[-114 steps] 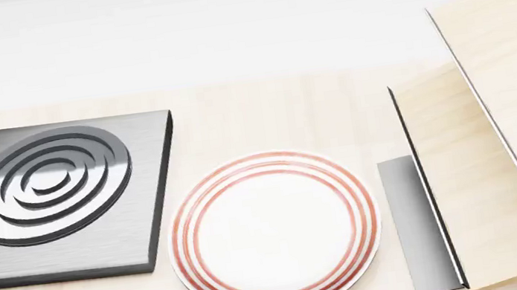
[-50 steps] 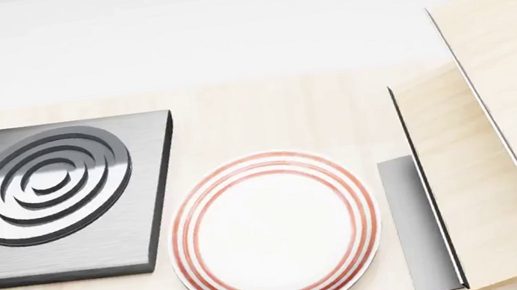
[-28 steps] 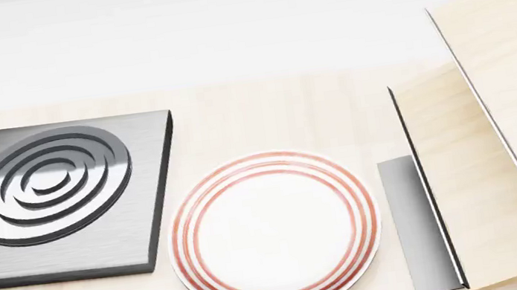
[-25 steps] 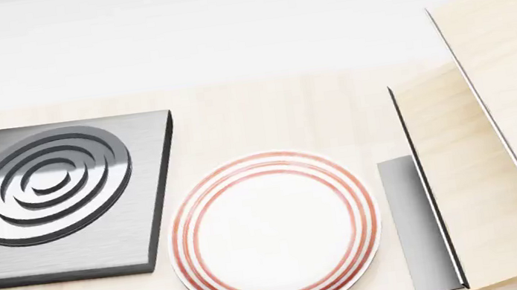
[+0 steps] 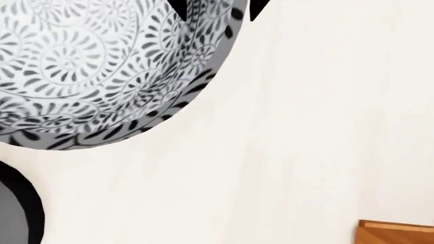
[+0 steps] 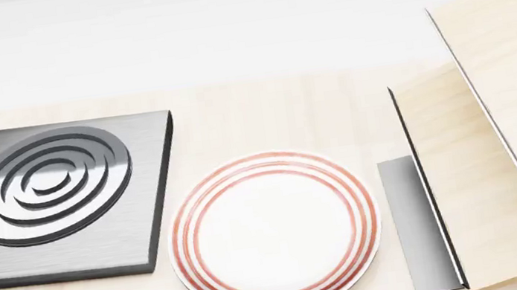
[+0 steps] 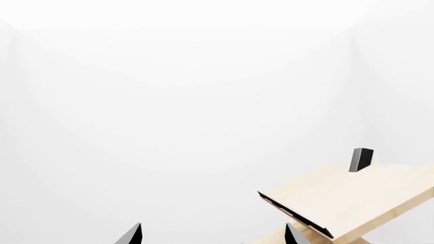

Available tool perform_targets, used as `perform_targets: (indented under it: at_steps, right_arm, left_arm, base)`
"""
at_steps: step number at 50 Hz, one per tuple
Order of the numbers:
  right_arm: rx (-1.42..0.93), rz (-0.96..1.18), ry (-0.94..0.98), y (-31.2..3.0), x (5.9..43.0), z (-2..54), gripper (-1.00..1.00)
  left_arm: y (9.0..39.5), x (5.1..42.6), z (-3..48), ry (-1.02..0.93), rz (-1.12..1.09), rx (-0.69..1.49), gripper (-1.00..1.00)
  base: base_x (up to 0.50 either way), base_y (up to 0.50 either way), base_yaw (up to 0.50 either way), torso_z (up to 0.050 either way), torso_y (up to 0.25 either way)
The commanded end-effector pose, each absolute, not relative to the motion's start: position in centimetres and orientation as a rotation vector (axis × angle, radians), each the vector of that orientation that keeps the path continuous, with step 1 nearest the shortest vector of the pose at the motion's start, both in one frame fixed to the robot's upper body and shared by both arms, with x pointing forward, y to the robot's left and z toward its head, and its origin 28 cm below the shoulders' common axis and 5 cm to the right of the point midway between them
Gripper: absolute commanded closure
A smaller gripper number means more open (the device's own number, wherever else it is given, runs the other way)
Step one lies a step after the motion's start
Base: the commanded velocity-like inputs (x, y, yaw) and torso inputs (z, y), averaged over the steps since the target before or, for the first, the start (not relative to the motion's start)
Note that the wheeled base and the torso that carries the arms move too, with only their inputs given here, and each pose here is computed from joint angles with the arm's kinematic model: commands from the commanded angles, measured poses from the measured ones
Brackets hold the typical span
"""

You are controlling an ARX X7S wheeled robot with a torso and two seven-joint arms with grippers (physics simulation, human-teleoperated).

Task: Pick up the akita bowl and put it on the plate.

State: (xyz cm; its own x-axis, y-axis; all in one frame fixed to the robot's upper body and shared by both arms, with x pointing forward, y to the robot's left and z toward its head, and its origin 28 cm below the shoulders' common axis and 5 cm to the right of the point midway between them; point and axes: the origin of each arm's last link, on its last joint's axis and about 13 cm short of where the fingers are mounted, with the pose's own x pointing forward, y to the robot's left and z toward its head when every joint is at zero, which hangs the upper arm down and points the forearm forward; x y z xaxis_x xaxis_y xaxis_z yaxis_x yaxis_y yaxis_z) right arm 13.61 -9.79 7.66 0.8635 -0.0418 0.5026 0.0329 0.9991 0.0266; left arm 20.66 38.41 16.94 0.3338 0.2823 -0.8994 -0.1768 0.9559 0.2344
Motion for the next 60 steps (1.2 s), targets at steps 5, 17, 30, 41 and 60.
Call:
perform_targets:
  at_steps: [5,17,30,41,60]
  right_arm:
    - [0.021,-0.041,-0.528,-9.8,13.6,7.6,-1.0]
    - [0.022,-0.044,-0.525,-9.9,13.6,7.6,-1.0]
    - [0.021,-0.047,-0.526,-9.9,13.7,7.7,-1.0]
    - [0.019,-0.047,-0.528,-9.8,13.7,7.7,-1.0]
    - [0.02,-0.045,-0.527,-9.8,13.6,7.7,-1.0]
  left_arm:
    - [37.9,21.0,15.8,1.219,0.26,0.077,1.0]
    - [37.7,20.5,17.0,1.166,0.251,0.12,1.0]
    - [37.2,19.2,20.3,1.06,0.245,0.144,1.0]
    - [37.2,18.3,22.1,0.985,0.238,0.159,1.0]
    - [35.5,17.4,26.1,0.79,0.208,0.215,1.0]
  base:
    - [0.0,0.0,0.0,0.0,0.0]
    - [0.0,0.0,0.0,-0.001,0.0]
    - [0.0,0.0,0.0,0.0,0.0]
    - [0.0,0.0,0.0,-0.001,0.0]
    - [0.0,0.0,0.0,0.0,0.0]
